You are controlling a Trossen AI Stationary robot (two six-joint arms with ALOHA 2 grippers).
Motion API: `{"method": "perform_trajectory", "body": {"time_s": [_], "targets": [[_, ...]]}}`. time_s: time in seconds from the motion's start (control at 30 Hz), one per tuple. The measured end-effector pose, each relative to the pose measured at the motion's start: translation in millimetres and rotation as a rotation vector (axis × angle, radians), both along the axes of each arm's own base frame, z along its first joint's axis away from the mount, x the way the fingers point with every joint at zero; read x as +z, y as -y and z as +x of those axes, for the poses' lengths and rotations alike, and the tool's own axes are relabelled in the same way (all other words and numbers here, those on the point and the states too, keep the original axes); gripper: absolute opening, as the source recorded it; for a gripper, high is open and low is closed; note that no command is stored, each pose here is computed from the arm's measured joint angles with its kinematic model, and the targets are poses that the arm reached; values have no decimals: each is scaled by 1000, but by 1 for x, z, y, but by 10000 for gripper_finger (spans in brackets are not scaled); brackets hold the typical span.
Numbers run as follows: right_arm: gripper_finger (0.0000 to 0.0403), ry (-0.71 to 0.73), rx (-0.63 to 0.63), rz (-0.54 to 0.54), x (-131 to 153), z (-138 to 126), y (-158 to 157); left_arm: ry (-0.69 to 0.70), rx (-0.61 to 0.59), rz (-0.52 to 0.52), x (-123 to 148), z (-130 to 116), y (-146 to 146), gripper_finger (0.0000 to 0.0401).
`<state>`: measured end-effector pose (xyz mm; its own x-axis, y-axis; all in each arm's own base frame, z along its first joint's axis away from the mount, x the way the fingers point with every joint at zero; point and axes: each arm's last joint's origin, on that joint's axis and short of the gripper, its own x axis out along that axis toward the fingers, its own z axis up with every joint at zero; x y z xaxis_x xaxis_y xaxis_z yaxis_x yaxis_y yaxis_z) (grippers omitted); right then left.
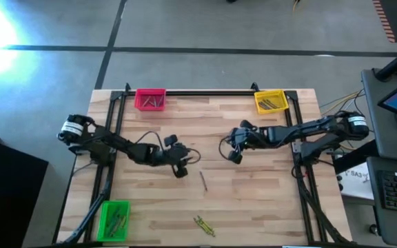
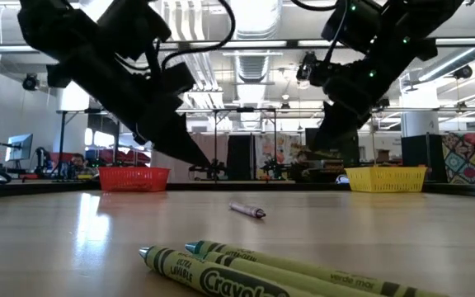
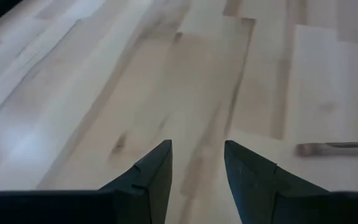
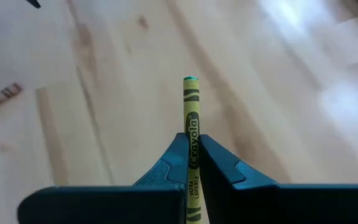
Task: Sort crayons
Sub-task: Put the green crayon into the green bin
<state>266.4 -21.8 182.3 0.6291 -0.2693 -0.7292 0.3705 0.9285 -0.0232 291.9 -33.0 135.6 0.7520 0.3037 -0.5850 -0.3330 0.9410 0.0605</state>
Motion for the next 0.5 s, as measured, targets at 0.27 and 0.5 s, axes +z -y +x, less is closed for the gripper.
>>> {"method": "perform_trajectory", "body": {"time_s": [0.27,0.5], "targets": [[13,-77,-147,-95,11,-22,35,12,69,-53,-8,-14,-14,129],[35,-153,-426,-198,11,-39,64,42,159,-15,-5,-12,-16,129]]}}
